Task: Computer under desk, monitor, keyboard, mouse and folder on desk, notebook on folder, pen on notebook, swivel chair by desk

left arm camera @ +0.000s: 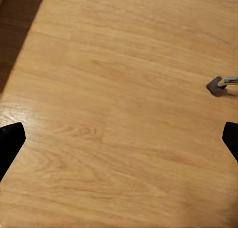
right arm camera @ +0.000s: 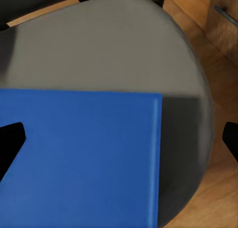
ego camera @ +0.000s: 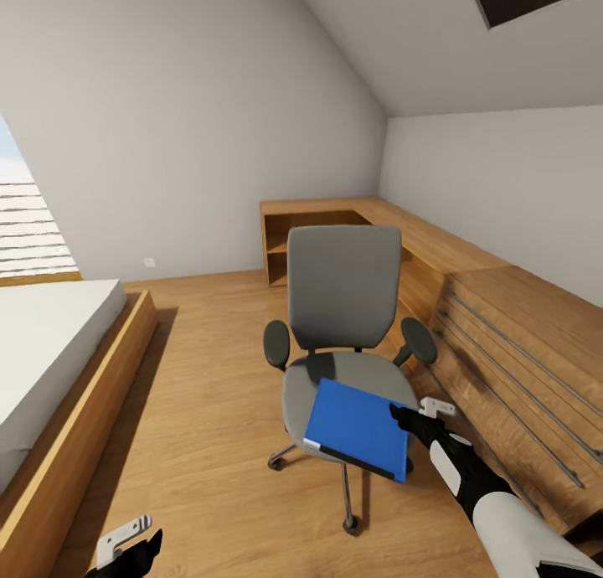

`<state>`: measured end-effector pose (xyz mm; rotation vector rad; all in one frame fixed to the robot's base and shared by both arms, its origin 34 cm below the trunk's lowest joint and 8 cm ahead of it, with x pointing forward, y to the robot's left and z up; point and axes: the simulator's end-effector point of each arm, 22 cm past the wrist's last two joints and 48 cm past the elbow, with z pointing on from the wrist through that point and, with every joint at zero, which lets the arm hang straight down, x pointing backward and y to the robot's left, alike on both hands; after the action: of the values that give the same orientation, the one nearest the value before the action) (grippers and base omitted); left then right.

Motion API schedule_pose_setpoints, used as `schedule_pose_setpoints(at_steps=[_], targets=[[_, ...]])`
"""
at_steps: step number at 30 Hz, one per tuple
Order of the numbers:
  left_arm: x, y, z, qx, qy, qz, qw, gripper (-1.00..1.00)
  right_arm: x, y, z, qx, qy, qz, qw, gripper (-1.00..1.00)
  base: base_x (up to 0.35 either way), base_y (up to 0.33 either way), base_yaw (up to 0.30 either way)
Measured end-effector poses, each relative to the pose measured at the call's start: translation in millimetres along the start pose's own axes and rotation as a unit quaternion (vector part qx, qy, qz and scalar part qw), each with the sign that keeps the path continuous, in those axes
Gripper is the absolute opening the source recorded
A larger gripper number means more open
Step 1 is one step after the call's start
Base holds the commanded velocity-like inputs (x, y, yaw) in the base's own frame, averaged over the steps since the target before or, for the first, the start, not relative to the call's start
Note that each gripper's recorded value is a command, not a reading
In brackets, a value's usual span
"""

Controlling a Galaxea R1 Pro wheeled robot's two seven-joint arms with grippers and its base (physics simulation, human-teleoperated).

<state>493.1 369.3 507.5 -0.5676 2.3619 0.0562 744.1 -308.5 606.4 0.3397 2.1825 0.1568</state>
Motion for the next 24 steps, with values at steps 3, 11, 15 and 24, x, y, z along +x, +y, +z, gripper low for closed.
schedule_pose_setpoints(at_steps=[3, 11, 15, 24], targets=[[-4, -1, -3.9, 0.000, 0.000, 0.000, 1.0000, 1.00, -5, 2, -2.8, -0.001, 0.000, 0.000, 1.0000, 1.00, 0.000, 0.000, 0.000], [-4, -2, -5.2, 0.000, 0.001, 0.001, 1.0000, 1.00, -8, 8, -3.9, -0.013, -0.002, 0.000, 0.9999, 1.00, 0.000, 0.000, 0.000], [-4, -2, -5.2, 0.000, 0.002, 0.001, 1.0000, 1.00, -9, 10, -4.0, -0.016, -0.003, 0.003, 0.9999, 1.00, 0.000, 0.000, 0.000], [-4, -1, -5.1, 0.000, 0.002, 0.000, 1.0000, 1.00, -10, 12, -3.8, -0.018, -0.004, 0.006, 0.9998, 1.00, 0.000, 0.000, -0.022]])
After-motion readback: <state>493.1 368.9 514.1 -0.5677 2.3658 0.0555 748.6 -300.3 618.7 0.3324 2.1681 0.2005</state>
